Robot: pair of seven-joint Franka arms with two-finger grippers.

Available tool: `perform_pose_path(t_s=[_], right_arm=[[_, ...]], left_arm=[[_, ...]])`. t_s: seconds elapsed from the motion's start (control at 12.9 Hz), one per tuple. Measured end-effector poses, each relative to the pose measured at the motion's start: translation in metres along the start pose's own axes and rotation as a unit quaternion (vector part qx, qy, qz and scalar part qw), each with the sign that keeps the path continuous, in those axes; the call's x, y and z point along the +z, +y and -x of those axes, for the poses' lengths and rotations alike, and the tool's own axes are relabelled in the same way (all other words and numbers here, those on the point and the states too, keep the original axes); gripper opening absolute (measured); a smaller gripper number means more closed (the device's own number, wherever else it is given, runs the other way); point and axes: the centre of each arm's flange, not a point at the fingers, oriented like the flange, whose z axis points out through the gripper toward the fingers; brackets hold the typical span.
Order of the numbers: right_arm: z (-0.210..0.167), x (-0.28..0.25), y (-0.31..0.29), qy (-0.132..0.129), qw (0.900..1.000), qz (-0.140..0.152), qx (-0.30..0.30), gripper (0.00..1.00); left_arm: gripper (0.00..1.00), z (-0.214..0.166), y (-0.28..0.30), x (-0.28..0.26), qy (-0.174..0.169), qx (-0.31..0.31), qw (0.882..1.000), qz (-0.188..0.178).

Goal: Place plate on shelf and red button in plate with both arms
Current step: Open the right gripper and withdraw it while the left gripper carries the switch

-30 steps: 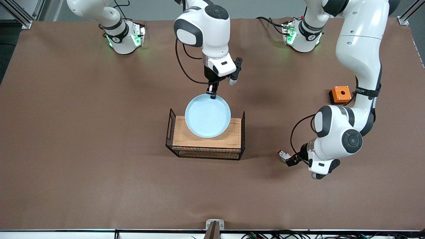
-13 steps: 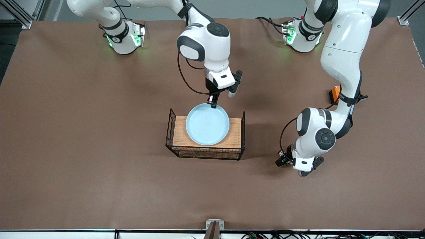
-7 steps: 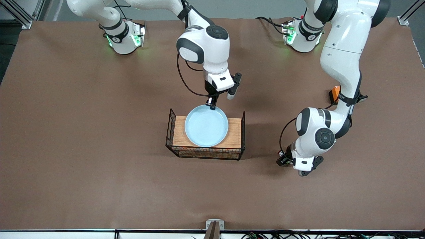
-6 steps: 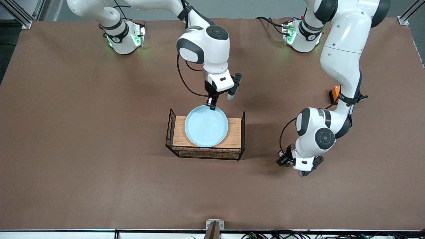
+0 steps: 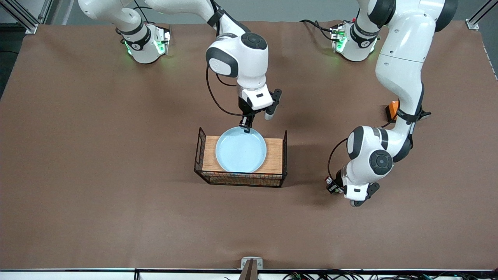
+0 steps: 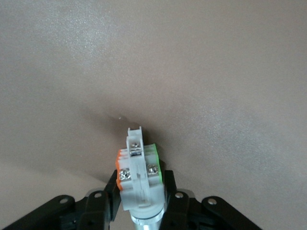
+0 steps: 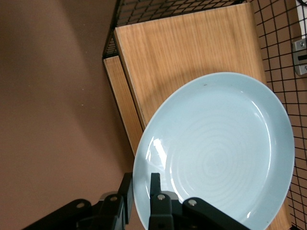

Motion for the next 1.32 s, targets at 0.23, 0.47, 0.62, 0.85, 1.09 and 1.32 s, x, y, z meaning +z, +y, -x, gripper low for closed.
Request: perform_pose_path(t_s=[0.23,0.47,0.62,0.85,1.09,1.32], right_arm=[[-0.003,-0.007,0.008,0.008,1.0,0.004,0.011,0.49],[-0.009,-0.021,0.016,0.014,1.0,0.004,0.028,0.82],[-0.008,-0.033,0.024,0.003,0.998,-0.02,0.055,1.0],[0.014,-0.068,0.066,-0.032,0.987,-0.088,0.13,1.0],[0.079,-0.105,0.139,-0.08,0.967,-0.125,0.205,1.0],[0.14,-0.142,0.184,-0.126,0.946,-0.133,0.269,1.0]], left_arm=[[0.34,0.001,-0.001,-0.001,-0.006,0.0,1.0,-0.006],[0.34,0.001,0.0,-0.005,-0.003,0.006,1.0,-0.011],[0.34,0.002,0.0,-0.011,-0.007,0.014,1.0,-0.024],[0.34,0.0,0.008,-0.039,-0.022,0.023,0.998,-0.048],[0.34,0.0,0.012,-0.083,-0.034,0.023,0.997,-0.059],[0.34,0.007,0.009,-0.132,-0.048,0.025,0.996,-0.07]])
